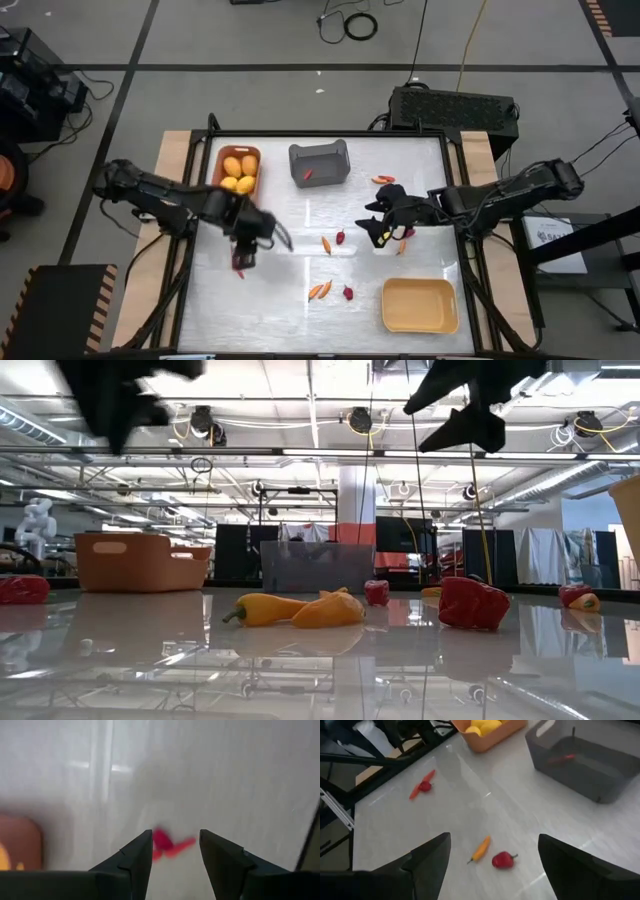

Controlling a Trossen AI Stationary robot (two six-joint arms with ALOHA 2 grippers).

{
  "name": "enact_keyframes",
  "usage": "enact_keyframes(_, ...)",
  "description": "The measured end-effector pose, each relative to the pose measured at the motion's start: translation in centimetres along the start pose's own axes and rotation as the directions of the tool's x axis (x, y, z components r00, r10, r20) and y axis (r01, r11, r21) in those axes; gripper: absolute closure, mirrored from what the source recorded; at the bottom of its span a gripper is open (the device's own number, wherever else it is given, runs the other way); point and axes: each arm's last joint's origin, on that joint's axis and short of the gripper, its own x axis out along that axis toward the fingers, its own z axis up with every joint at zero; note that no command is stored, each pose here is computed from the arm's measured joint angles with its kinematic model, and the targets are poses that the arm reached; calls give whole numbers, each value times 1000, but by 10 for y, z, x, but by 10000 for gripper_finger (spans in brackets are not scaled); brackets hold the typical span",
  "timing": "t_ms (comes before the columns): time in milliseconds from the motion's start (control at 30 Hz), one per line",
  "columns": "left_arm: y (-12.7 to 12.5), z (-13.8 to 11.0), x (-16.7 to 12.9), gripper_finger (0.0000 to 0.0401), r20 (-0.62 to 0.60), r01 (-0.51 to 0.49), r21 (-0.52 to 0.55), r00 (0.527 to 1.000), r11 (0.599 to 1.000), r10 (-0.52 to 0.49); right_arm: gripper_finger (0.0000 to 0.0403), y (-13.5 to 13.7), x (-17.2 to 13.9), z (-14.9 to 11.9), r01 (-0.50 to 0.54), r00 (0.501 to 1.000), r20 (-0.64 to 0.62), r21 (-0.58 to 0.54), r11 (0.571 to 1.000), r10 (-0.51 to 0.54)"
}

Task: Sort produce into baskets
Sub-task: Put the orange chili pepper into the black bin

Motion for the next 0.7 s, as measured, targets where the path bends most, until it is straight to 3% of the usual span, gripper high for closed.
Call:
enact_keyframes(167, -18, -28, 28, 230, -131, -39, 151, 990, 988, 59, 110, 0, 4, 4, -10, 1000, 24, -11, 1000, 10)
enact_keyframes(333, -18, -53, 61, 230, -198, -106, 286, 966, 952, 167, 110, 0, 11, 2, 6, 1000, 12, -15, 1000, -6)
enact_keyframes(533, -11, -66, 93, 230, -204, -45, 408, 969, 912, 139, 110, 2, 21, -1, -11, 1000, -9, -17, 1000, 11)
enact_keyframes(700, -3, -71, 100, 230, -171, -140, 470, 954, 871, 246, 110, 2, 26, -4, -3, 1000, -31, -15, 1000, 2)
